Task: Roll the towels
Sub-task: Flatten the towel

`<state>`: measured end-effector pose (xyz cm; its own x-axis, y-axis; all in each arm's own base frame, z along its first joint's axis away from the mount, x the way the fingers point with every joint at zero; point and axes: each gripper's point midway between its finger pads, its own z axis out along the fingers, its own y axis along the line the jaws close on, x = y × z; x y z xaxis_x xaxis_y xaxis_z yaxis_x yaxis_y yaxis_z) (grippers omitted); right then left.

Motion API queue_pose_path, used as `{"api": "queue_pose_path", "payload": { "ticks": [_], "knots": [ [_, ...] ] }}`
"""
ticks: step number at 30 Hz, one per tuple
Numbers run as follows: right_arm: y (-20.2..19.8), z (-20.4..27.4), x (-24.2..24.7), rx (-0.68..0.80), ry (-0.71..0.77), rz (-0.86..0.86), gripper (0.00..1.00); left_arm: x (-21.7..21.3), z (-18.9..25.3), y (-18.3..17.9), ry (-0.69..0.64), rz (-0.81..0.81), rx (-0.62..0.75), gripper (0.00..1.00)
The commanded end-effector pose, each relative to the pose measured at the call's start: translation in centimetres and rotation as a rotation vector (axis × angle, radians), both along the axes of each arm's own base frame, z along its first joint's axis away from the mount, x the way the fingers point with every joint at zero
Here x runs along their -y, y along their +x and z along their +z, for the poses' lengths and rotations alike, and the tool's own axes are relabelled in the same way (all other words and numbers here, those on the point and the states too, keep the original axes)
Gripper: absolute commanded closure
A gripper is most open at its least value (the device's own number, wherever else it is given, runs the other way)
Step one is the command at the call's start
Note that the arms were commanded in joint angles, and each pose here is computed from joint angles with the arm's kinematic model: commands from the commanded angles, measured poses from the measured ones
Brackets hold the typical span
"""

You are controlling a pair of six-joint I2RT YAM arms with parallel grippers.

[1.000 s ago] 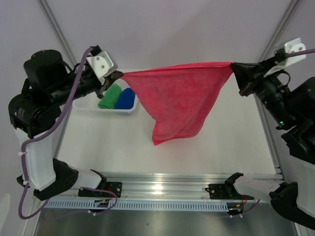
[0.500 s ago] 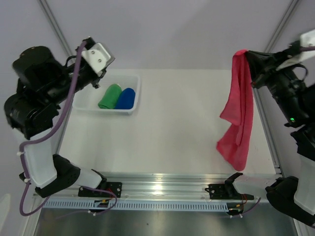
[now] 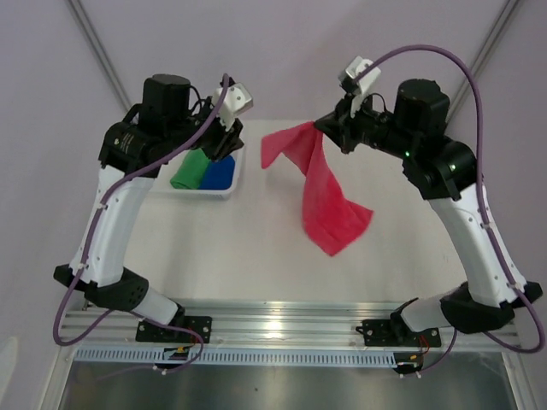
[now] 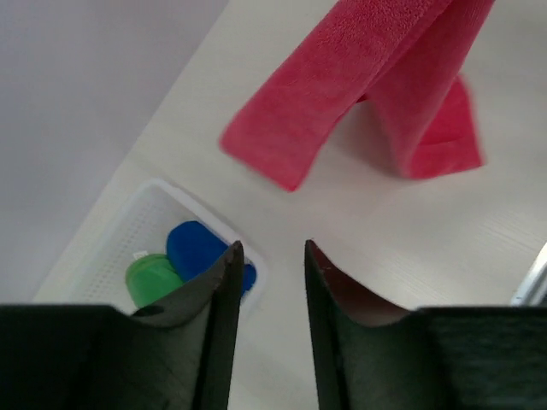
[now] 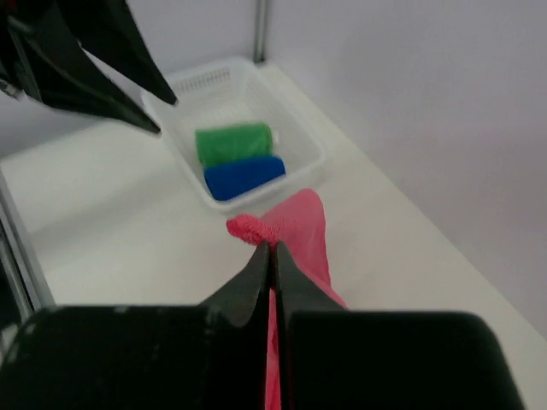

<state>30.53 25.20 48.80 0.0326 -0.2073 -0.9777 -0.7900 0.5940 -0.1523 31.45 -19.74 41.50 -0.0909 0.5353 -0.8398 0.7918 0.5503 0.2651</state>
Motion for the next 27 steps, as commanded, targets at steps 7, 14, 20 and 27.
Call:
{"api": "queue_pose_path", "payload": {
  "ticks": [7, 14, 20, 27],
  "knots": [
    [-6.6, -7.8, 1.3, -0.187, 0.224, 0.09, 1.0, 1.1, -2.7, -2.9, -0.071, -0.105, -0.099, 0.24],
    [-6.0, -24.2, -0.2, -0.522, 0.249, 0.054, 1.0, 2.1, -17.5, -4.9, 0.242, -0.258, -0.286, 0.3],
    [-6.8, -34.7, 1.1, -0.745, 0.085, -0.006, 1.0, 2.1, -28.3, -10.5, 0.434, -0.464, -0.398, 0.3],
    [-6.9, -35.5, 1.5, -0.78, 0.106, 0.005, 1.0, 4.2, -33.0, -12.8, 0.496, -0.683, -0.344, 0.24]
  ]
}}
